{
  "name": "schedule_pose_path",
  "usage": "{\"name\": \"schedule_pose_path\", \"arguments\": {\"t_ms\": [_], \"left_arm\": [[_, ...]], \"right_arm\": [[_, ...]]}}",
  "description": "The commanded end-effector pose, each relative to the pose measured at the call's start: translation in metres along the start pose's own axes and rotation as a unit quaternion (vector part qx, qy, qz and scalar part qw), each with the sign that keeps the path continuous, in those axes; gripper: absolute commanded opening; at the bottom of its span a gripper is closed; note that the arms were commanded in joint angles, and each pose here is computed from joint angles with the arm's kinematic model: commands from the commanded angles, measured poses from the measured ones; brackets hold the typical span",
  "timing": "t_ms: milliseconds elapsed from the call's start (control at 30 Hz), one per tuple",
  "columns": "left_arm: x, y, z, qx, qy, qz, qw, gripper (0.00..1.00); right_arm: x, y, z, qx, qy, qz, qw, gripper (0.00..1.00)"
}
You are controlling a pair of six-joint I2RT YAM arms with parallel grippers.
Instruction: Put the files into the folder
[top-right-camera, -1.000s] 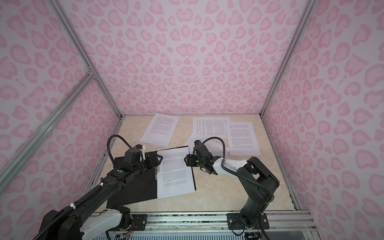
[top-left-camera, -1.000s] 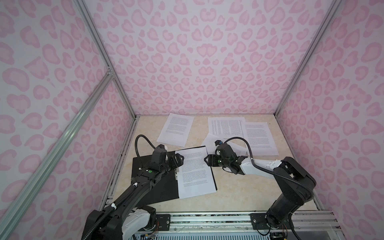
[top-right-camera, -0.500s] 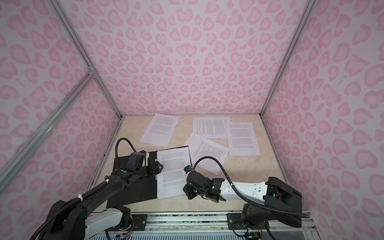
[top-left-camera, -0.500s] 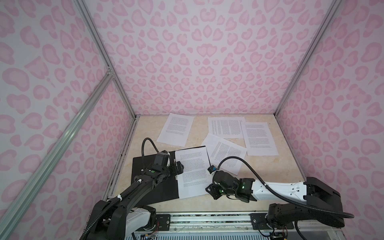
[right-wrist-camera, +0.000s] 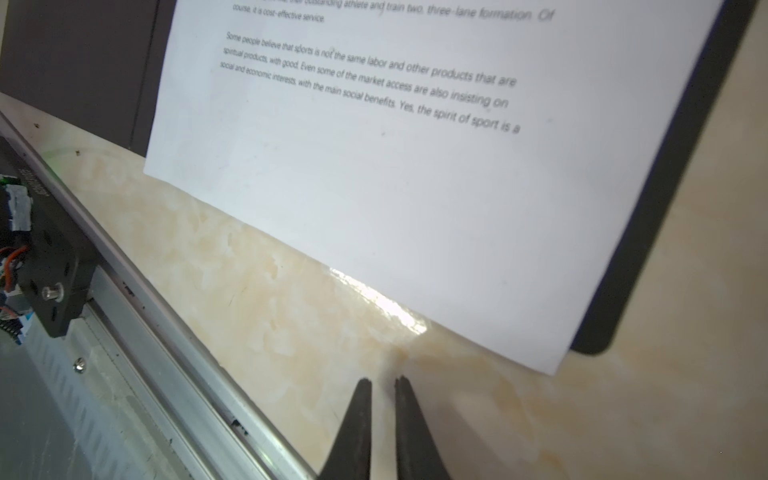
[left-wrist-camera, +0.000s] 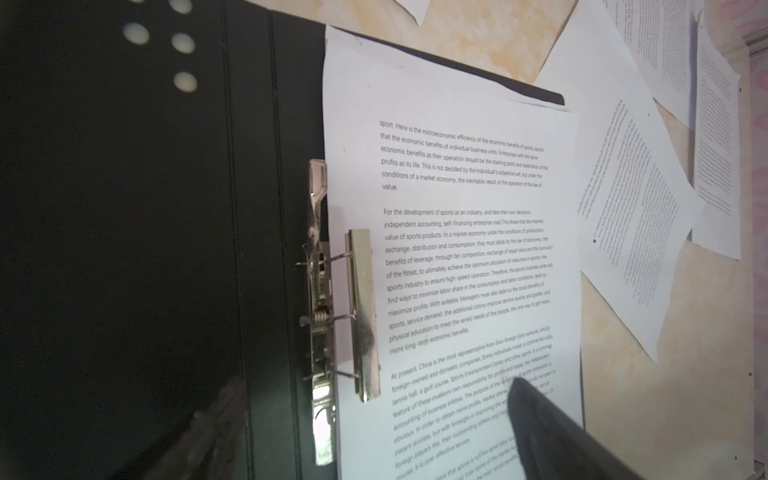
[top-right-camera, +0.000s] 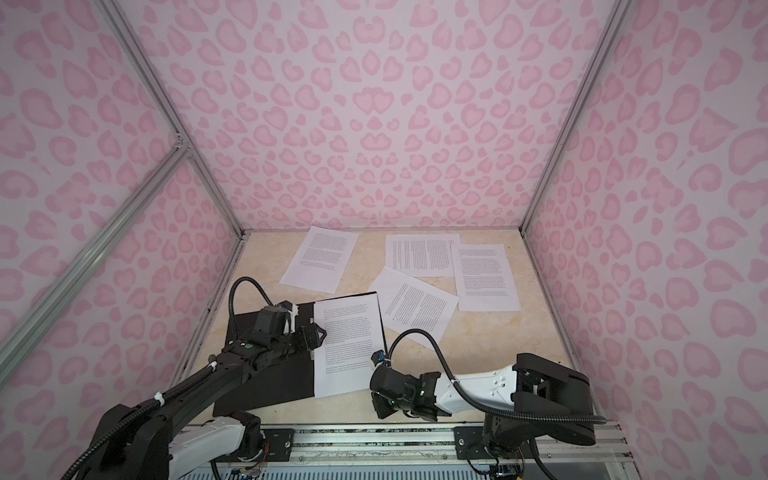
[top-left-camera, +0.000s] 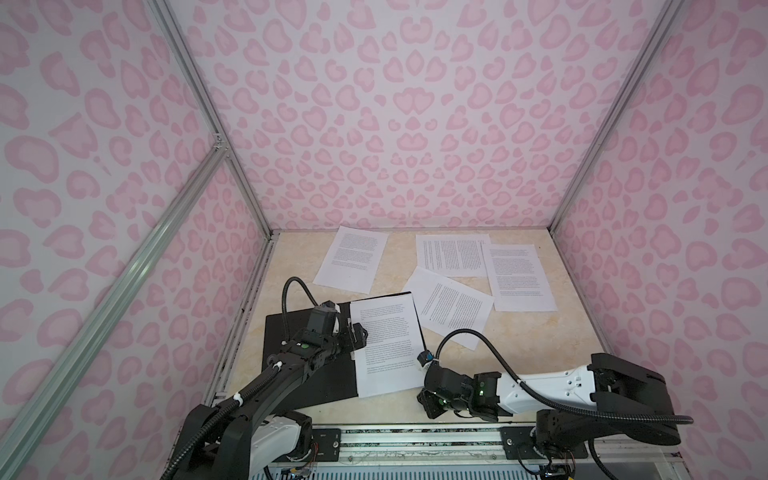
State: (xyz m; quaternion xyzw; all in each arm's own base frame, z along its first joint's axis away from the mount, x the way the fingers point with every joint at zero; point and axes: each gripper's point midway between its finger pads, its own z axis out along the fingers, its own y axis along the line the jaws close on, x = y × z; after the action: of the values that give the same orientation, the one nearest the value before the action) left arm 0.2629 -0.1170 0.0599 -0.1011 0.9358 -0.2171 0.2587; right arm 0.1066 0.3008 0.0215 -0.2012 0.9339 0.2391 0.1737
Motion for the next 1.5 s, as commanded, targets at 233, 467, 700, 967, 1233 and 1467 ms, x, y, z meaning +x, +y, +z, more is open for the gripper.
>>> {"name": "schedule_pose_path", "arguments": {"t_ms": [233, 467, 700, 967, 1233, 1467], "left_arm": [[-0.006, 0.002, -0.003, -0.008, -0.017, 0.002, 1.000, 0.99], [-0.006, 0.003, -0.003, -0.010, -0.018, 0.002, 1.000, 0.99], [-0.006, 0.003, -0.003, -0.011, -0.019, 0.001, 1.000, 0.99], [-0.007, 0.003, -0.004, -0.010, -0.021, 0.001, 1.000, 1.00], [-0.007, 0.003, -0.005, -0.010, -0.023, 0.002, 1.000, 0.99], [-0.022, -0.031, -0.031, 0.070, -0.061, 0.021, 0.995, 0.99]], "right_arm": [[-0.006, -0.021, 0.006, 0.047, -0.013, 0.006, 0.999, 0.15], [-0.009, -0.024, 0.010, 0.048, -0.014, 0.011, 0.999, 0.14], [-0.013, -0.024, 0.012, 0.044, -0.016, 0.014, 0.999, 0.14], [-0.014, -0.022, 0.015, 0.040, -0.013, 0.013, 0.999, 0.14], [-0.017, -0.015, 0.008, 0.019, -0.014, 0.007, 1.000, 0.25], [-0.061, -0.042, -0.034, -0.034, -0.060, 0.047, 0.997, 0.54]]}}
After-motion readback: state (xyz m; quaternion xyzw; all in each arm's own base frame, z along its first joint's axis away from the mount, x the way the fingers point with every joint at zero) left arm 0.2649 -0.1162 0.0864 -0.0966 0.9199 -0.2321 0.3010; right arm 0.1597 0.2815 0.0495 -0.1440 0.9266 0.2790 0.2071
